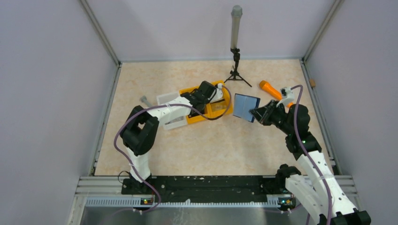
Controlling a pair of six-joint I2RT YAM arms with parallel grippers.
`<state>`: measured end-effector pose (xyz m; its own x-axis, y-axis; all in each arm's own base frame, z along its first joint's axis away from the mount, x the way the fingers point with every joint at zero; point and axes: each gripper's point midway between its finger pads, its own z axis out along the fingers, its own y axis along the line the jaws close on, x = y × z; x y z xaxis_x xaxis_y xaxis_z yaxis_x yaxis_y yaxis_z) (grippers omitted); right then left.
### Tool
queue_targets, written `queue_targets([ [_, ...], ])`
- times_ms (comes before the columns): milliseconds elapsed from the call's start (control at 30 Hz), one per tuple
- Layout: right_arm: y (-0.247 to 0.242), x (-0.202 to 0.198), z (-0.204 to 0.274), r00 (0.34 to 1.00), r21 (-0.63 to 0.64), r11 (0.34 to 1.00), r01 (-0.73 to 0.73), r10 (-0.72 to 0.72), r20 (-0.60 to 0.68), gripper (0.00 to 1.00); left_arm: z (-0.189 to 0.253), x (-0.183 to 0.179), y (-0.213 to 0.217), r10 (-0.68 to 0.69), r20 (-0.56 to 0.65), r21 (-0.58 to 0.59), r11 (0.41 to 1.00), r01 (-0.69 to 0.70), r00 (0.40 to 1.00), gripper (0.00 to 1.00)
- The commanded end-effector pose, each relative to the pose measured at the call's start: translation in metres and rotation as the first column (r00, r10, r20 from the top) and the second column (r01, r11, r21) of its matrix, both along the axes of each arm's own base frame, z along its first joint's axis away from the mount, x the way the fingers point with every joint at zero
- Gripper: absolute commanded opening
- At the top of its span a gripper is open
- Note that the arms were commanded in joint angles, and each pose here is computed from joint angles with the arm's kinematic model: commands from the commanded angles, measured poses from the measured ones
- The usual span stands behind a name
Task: Take the credit cards out of the card holder
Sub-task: Place the credit card in the storage box, then close the card holder at the center of the board.
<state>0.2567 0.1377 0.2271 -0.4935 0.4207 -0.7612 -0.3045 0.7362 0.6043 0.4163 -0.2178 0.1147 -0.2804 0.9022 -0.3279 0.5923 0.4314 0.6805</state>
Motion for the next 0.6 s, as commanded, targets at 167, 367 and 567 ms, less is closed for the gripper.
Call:
queue_targets([
  [167, 0.001, 0.002, 0.038, 0.995, 0.031, 0.999, -0.009, 0.006, 0.104, 0.00, 0.012, -0.019, -0.008, 0.036, -0.036, -0.146, 0.988, -0.041, 0.999, 0.67],
  [367, 0.014, -0.008, 0.039, 0.992, 0.086, 0.993, -0.086, 0.078, 0.097, 0.00, 0.047, -0.054, 0.013, 0.184, -0.078, -0.265, 0.944, -0.198, 0.980, 0.77],
  [567, 0.043, -0.024, 0.048, 0.961, 0.235, 0.933, -0.273, 0.251, 0.119, 0.00, 0.088, -0.093, -0.007, 0.188, -0.136, -0.665, 0.710, -0.230, 0.973, 0.94],
])
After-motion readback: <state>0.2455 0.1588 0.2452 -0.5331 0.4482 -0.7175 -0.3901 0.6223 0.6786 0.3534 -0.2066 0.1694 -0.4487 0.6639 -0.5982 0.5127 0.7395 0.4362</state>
